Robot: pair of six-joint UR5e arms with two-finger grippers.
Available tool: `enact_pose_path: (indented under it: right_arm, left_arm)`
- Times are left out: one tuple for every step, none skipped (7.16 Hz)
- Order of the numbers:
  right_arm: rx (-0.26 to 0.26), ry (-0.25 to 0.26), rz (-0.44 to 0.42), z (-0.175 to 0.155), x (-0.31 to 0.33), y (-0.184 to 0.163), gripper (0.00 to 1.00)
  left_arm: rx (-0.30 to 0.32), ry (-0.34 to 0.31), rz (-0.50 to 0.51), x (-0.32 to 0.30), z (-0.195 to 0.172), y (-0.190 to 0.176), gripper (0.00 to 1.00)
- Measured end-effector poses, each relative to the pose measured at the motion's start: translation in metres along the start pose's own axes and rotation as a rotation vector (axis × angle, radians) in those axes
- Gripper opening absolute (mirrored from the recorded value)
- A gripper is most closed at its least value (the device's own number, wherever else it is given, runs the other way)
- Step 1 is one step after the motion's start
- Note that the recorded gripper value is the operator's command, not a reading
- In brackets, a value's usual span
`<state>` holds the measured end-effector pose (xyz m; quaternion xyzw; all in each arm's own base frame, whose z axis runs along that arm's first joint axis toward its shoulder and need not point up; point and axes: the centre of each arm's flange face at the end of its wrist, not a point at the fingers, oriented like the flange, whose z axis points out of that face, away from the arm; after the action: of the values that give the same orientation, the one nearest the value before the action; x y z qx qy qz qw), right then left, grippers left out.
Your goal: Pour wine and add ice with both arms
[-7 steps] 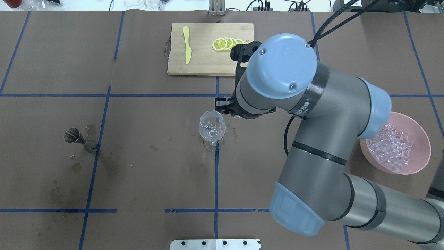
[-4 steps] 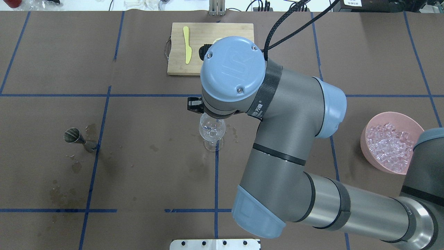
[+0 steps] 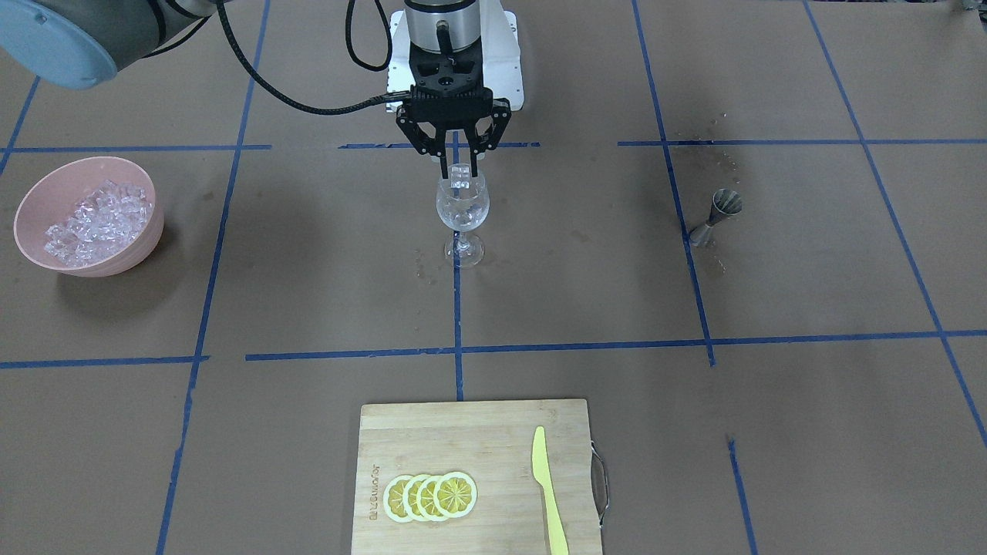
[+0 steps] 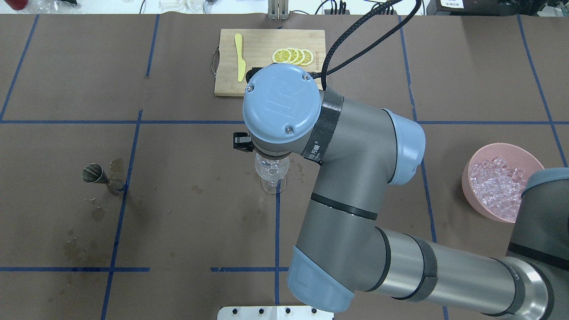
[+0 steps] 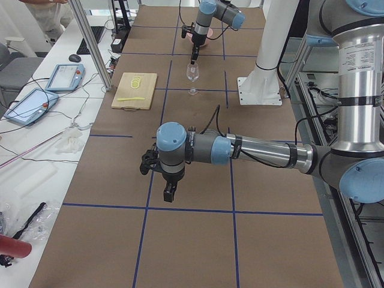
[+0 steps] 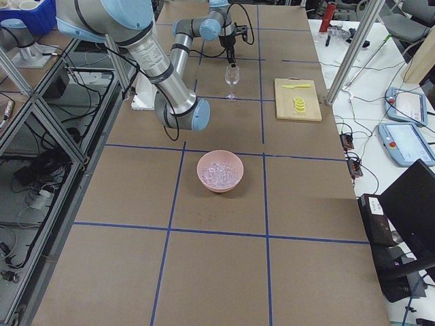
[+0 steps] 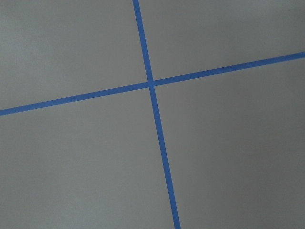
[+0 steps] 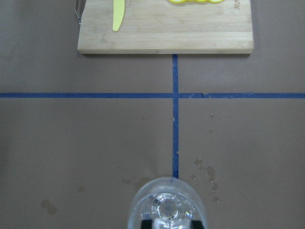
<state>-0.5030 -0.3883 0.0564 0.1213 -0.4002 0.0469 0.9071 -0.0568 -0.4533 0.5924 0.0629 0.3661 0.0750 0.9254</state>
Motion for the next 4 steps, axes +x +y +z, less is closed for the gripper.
enact_pose_path:
  right_arm:
    - [-0.003, 0.0, -0.002, 0.0006, -0.0009, 0.0018, 1.0]
    - [-0.004, -0.001, -0.003, 0.0006, -0.0012, 0.0027, 1.0]
    - [-0.007, -0.003, -0.006, 0.0004, -0.0003, 0.0033, 1.0]
    - [-0.008, 0.001, -0.014, 0.0003, 0.0059, -0.0016, 1.0]
  left_arm:
    - [0.0, 0.0, 0.0, 0.0, 0.0, 0.0001, 1.0]
    - [0.0, 0.0, 0.0, 0.0001, -0.0001, 0.0, 1.0]
    - [0.001, 0.0, 0.0, 0.0003, -0.0003, -0.0001, 1.0]
    - [0.002, -0.002, 0.001, 0.0007, -0.0009, -0.0005, 1.0]
